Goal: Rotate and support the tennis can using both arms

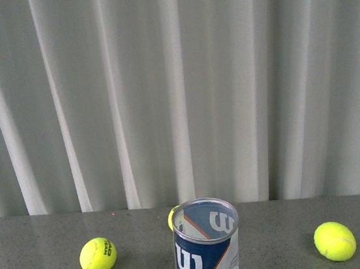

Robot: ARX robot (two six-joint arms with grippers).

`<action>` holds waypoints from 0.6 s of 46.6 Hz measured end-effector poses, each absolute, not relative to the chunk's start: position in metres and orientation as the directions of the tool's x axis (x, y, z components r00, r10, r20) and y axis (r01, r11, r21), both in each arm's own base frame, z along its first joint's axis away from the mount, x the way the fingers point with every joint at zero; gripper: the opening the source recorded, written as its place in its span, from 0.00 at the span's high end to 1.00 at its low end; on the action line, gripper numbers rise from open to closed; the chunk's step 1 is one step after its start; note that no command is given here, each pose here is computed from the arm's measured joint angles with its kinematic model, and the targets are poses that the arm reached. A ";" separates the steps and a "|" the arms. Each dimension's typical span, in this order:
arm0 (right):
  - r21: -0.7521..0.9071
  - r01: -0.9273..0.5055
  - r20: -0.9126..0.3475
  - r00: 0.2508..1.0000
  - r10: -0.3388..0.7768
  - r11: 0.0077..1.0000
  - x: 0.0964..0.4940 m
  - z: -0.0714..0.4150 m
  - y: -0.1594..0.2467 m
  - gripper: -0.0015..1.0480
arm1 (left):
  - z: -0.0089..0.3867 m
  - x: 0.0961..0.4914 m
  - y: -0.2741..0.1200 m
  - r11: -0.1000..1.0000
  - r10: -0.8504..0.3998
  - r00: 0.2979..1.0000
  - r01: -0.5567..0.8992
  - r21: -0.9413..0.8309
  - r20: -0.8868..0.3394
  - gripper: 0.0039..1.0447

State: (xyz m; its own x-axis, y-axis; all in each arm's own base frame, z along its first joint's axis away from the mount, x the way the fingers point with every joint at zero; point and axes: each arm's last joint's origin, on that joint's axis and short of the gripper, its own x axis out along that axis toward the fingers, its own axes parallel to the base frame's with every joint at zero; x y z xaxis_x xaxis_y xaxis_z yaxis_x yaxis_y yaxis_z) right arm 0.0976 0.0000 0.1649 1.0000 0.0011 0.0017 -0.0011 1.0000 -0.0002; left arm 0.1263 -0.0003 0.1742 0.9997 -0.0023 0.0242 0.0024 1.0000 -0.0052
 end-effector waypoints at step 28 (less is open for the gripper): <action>0.000 -0.001 0.002 1.000 0.001 1.000 0.098 0.165 0.000 0.07 | 0.175 0.108 0.000 1.000 -0.002 1.000 0.002 -0.005 0.029 0.97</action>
